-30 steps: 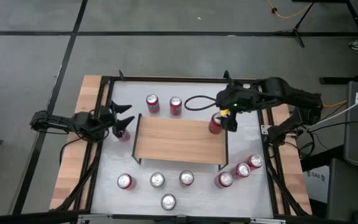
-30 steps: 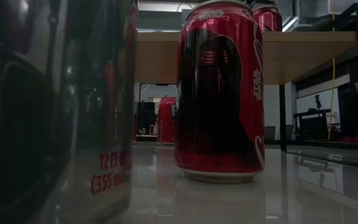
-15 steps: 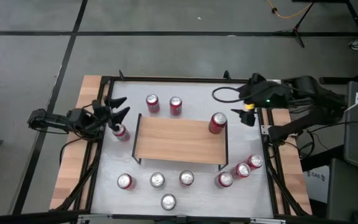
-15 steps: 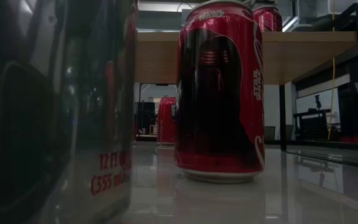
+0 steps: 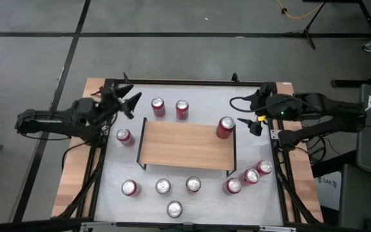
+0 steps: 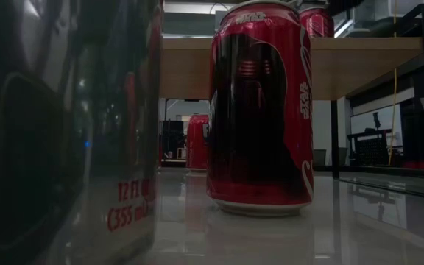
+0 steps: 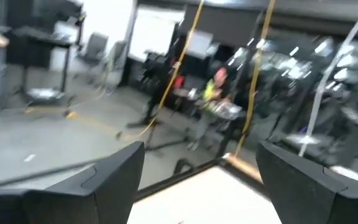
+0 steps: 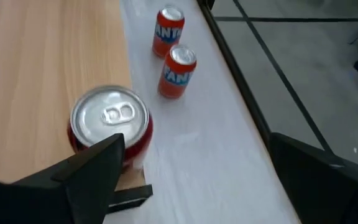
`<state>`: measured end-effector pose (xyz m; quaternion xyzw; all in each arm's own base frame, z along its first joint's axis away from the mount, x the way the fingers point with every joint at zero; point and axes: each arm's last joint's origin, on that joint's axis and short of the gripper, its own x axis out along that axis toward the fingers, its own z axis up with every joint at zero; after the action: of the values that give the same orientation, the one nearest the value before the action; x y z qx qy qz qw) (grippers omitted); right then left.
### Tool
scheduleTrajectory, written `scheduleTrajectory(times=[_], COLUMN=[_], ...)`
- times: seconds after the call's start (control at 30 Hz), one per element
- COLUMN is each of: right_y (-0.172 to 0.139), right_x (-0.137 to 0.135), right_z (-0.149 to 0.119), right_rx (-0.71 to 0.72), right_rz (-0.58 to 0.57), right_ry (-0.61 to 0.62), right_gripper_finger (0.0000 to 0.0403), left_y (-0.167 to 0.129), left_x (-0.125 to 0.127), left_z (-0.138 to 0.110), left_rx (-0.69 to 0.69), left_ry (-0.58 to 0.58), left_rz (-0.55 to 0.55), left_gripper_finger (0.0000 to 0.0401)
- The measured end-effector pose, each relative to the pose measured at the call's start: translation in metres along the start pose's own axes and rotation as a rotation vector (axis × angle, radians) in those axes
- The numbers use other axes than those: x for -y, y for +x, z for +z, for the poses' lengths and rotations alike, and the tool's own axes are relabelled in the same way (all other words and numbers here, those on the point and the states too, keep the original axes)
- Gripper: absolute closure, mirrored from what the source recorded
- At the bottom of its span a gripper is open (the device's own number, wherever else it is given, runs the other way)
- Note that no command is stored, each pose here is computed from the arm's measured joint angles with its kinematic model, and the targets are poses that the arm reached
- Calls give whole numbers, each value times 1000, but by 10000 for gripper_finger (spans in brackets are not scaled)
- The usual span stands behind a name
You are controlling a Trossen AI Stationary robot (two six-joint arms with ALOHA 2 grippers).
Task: Place canned beverage on shelf
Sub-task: Put the red soda can on the shelf
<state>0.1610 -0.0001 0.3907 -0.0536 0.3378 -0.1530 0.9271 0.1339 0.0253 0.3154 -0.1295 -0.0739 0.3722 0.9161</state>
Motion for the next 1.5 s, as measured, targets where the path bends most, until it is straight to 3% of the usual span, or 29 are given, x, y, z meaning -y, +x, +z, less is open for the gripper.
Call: scheduleTrajectory(times=[0.33,0.67,1.0,1.5], right_y=[13,13,13,13], right_x=[-5,-5,-5,-5], right_z=[-8,-8,-10,-10], right_rx=[-23,-26,-40,-47], right_rz=[-10,-5,-1,-1], right_ry=[-15,-16,-22,-25], right_gripper_finger=[15,15,15,15], left_y=[74,142,152,163], left_x=[8,-15,-35,-23], left_z=[25,10,-15,-43], left_rx=[-405,-768,-963,-1025], left_ry=[-20,-106,-155,-77], left_rz=[81,145,240,322], left_gripper_finger=[96,96,96,96])
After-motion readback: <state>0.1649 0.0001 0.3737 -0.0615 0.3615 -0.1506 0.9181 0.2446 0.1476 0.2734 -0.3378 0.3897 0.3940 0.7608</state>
